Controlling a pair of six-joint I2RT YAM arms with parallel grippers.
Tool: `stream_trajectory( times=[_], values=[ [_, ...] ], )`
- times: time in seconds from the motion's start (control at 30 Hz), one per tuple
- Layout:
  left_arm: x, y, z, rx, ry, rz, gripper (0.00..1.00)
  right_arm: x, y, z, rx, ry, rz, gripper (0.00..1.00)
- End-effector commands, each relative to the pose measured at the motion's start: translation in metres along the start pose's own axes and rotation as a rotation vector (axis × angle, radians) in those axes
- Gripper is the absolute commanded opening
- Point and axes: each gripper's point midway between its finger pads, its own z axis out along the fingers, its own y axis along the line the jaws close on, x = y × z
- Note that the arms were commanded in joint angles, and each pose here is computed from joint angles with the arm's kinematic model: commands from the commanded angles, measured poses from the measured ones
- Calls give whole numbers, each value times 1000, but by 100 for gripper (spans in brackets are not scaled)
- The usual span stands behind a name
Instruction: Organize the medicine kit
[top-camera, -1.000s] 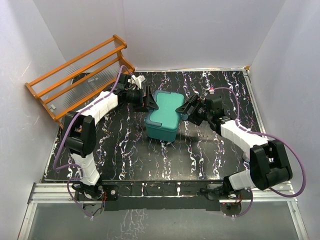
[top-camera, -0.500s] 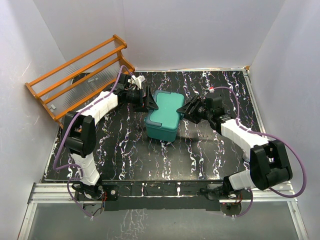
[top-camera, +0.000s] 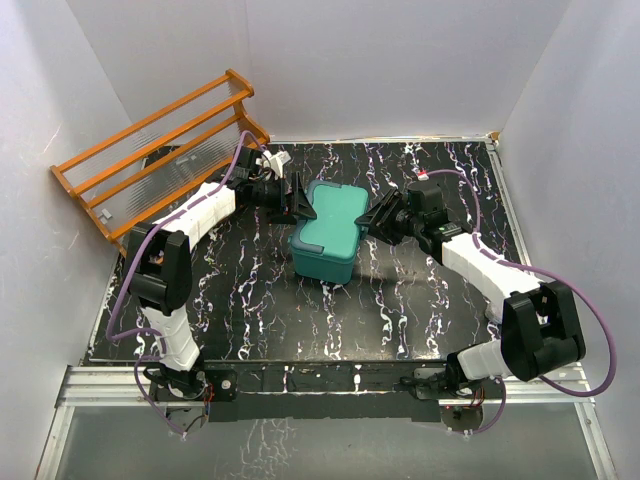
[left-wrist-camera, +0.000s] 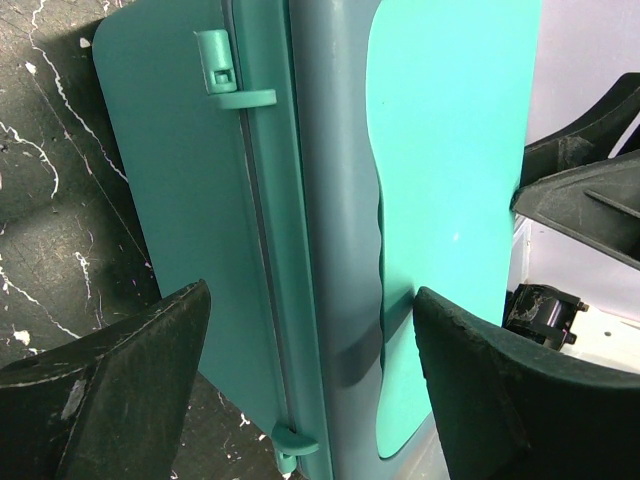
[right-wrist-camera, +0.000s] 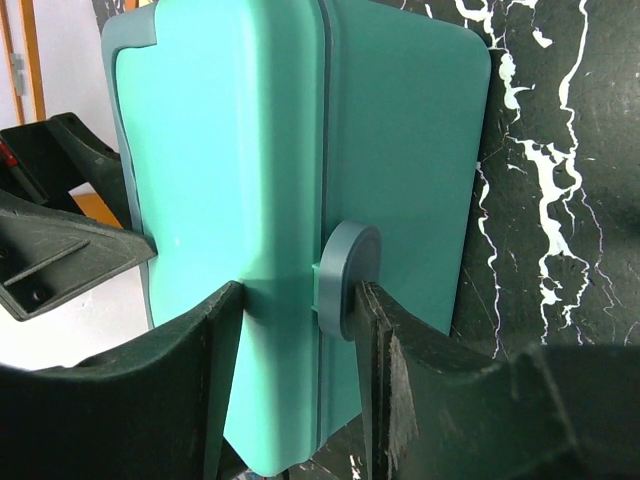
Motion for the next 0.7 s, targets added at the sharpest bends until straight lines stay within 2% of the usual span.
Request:
stream_trajectory(
  times=[0.0,0.07,0.2,0.27,0.47,0.67],
  values=[
    [14,22,-3,-110,35,-4,79,-16,31,-12,-61,-60,-40,36],
    [14,22,-4,-112,36,-6,79,-19,26,-13,-35,-83,-50,39],
    [14,22,-5,-113,36,-6,79,-23,17,-19,-18,-139,-79,65],
    [14,22,-5,-117,36,-6,79,-26,18,-23,-44,-177,-88,73],
    [14,23,-5,-124,35,-11,79,-28,22,-28,-205,-220,-79,86],
    [13,22,-4,-118,34,-20,79,-18,30,-16,-357,-162,-33,93]
  ],
)
